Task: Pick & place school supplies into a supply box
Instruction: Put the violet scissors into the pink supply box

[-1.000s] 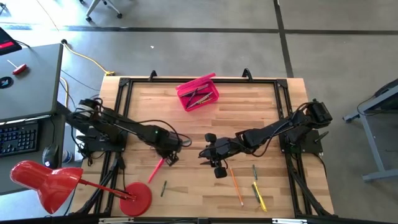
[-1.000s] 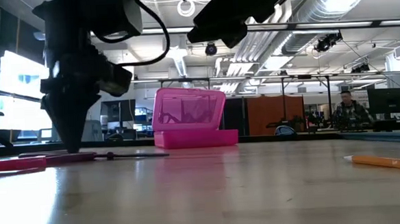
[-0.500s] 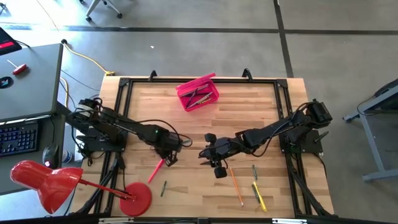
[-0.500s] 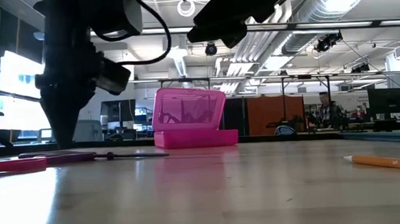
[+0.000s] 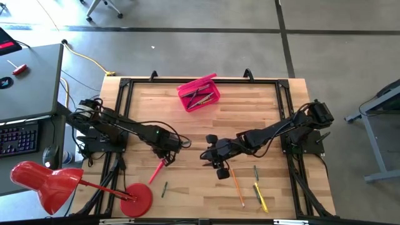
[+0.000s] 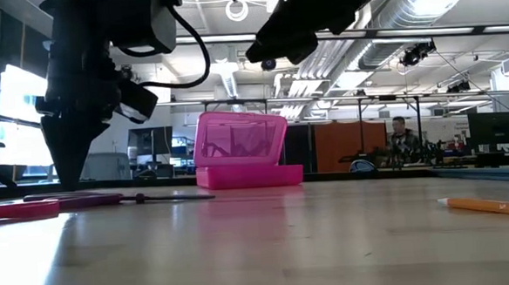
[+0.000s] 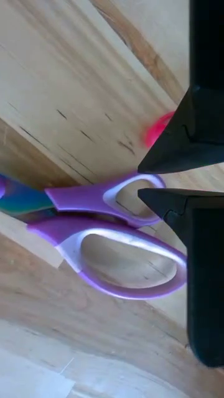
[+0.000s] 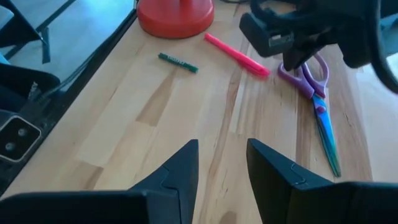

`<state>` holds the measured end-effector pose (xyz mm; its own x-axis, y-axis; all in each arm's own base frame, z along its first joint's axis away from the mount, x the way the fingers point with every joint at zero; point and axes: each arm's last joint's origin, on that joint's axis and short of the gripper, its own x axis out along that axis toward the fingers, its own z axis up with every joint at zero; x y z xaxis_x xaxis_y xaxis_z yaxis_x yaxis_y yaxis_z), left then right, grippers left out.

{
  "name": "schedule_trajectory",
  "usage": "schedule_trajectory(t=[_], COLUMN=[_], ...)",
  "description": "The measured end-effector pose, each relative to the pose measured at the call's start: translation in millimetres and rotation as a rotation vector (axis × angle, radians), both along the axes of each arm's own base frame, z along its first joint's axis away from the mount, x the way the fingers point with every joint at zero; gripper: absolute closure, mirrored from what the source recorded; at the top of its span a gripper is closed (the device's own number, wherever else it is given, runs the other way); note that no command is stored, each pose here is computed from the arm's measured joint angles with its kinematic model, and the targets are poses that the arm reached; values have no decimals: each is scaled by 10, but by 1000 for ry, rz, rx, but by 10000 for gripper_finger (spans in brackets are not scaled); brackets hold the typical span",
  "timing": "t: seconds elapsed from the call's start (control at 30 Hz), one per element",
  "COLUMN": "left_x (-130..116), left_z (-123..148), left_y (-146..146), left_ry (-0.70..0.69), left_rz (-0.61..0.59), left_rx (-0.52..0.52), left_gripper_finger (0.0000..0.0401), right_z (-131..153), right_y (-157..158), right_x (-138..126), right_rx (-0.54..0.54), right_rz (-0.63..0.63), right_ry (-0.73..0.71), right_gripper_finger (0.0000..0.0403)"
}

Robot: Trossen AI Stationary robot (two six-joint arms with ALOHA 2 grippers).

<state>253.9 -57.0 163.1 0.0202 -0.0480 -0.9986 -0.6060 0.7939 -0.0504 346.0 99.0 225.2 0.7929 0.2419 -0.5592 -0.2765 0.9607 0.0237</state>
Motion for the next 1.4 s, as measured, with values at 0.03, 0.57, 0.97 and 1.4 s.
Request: schedule_trajectory(t=[0.03, 0.57, 0.97, 1.4], left_x=[-1, 46, 63, 1], left_z=[0, -2, -3, -9], left_y=[0, -2, -7, 6], left_ry=[1, -53, -69, -5], left_rz=[0, 17, 62, 110], left_rx=[0, 15, 4, 20], left_gripper_finger=[320, 200, 248, 239], right_z=[-5, -32, -47, -56], right_y=[-1, -5, -9, -10], right_x=[-3, -22, -32, -39], right_rx=[-2, -11, -14, -14], right_rz=[0, 0, -2, -4], right_ry=[6, 40, 58, 70], right_gripper_finger=[289, 289, 289, 289])
